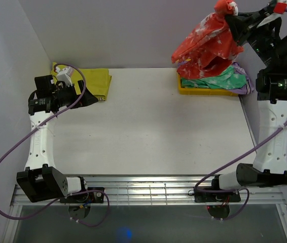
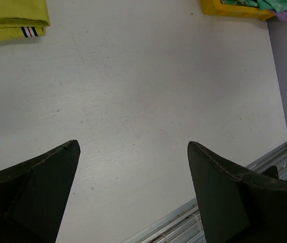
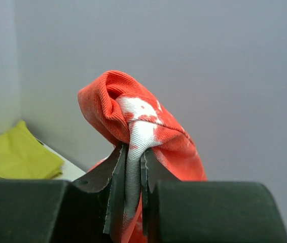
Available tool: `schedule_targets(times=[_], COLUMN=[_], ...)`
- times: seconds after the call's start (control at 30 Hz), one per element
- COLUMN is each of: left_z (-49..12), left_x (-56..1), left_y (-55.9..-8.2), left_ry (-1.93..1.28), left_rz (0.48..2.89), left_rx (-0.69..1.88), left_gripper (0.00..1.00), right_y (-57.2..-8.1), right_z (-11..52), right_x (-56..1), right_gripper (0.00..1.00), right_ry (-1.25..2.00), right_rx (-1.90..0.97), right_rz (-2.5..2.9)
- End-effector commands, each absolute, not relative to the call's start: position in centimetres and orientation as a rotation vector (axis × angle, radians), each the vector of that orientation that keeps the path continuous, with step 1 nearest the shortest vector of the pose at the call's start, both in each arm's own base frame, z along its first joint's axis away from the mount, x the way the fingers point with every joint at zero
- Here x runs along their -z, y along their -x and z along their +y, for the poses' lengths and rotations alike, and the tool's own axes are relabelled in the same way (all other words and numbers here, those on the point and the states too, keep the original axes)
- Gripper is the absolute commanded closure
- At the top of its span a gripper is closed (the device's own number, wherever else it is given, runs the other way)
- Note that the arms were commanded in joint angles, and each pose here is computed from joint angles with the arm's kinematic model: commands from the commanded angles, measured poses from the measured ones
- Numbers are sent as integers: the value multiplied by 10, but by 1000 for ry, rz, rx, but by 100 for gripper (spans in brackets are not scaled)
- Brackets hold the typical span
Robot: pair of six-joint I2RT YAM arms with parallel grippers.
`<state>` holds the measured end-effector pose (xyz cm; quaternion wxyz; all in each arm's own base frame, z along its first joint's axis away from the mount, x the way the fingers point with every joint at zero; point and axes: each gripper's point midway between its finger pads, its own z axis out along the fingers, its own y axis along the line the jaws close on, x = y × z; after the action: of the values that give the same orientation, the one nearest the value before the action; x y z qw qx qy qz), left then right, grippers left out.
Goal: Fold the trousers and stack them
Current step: Grab the trousers from the pile, then move the trousers to the center of the board
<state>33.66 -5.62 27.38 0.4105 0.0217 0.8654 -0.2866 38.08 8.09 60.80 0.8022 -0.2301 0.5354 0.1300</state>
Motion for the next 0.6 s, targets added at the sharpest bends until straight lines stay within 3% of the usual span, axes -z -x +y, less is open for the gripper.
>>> schedule_targets(times=[0.0,0.17,0.3,0.57], left_z=[-60,-64,-69,-107], left_x=[-316,-339,-339,-290], left_y=[-335,-334,-331,-288], left_ry=[-97,-138,-170,-641], left_rz=[2046,1968,1955,1892], left_rx=[706,709,735,928], left_gripper=[2,2,2,2], right_y=[-301,-244,-229,-283], right_z=[113,122,132,136], right_x=[-679,-714,-708,-599], right_gripper=[92,92,92,92], right_ry=[608,590,600,462], right_rx=[-417,-531,-658,-853], right_rz=[834,705,719,1067])
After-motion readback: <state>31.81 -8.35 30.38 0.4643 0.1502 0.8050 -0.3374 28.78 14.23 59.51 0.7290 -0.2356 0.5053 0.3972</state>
